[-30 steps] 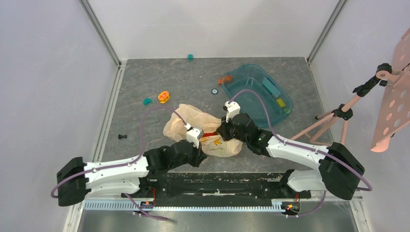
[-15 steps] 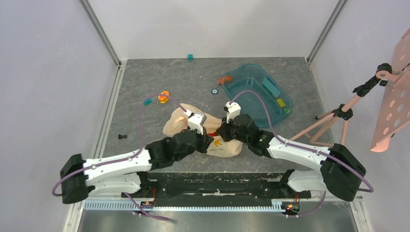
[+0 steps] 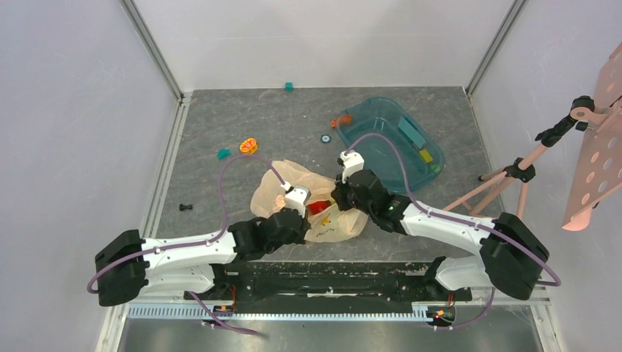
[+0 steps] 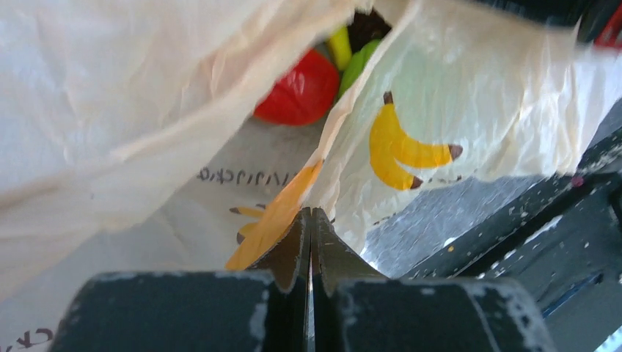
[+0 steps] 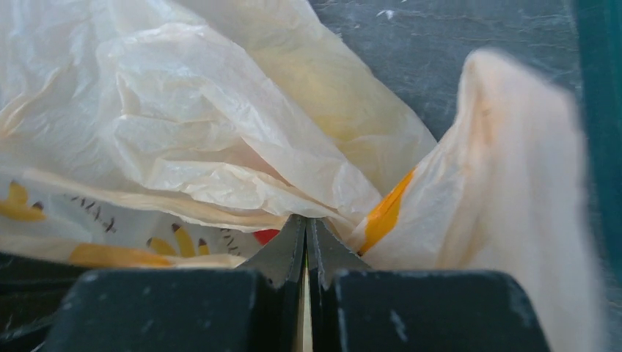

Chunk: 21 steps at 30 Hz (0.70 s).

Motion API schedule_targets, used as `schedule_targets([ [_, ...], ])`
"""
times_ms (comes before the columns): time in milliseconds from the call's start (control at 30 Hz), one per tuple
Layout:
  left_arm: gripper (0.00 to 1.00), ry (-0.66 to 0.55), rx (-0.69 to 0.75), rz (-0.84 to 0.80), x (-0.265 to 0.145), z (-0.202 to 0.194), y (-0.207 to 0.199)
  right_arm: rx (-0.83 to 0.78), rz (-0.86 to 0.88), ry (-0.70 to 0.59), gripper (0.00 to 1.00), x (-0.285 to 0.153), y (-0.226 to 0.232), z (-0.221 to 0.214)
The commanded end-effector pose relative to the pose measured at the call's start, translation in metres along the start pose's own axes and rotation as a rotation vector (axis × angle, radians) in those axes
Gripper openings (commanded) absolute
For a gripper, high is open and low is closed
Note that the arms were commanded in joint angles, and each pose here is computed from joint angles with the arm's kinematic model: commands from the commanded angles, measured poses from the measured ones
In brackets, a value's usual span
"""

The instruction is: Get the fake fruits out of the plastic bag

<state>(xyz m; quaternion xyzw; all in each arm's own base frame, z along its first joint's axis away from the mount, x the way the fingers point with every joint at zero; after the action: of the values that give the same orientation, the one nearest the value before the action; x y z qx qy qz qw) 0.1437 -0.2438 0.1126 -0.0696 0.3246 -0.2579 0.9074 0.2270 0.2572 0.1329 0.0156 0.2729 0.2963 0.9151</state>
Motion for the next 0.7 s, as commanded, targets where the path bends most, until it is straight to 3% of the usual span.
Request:
schedule_targets([
  [0, 0.02, -0.004, -0.012, -0.027, -0.003, -0.010, 0.006, -0.059, -0.183, -0.048, 0.00, 0.009, -0.021, 0.031],
  [300, 0.02, 0.005, -0.033, 0.009, 0.002, -0.033, 0.023, -0.138, -0.303, -0.093, 0.00, 0.017, -0.044, 0.069],
  [467, 0.02, -0.002, -0.031, 0.004, 0.004, -0.032, 0.021, -0.243, 0.028, -0.111, 0.03, 0.008, -0.006, 0.062],
  [667, 0.02, -0.033, -0.030, -0.031, -0.002, -0.016, 0.012, -0.288, 0.444, -0.162, 0.05, -0.032, 0.046, 0.033],
])
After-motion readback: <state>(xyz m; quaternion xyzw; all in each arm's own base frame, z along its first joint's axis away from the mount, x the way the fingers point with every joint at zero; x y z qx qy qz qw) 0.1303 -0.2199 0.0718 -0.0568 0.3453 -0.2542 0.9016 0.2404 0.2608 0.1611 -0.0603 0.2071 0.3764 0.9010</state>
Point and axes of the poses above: each gripper's point midway between its finger pads, its own x axis out along the fingers, its own y axis along the line the jaws close on, z = x × y, the point moved 4 cm from there along -x, back along the fingers, and after that the axes turned 4 degrees about -x, right-handed, at the moved point
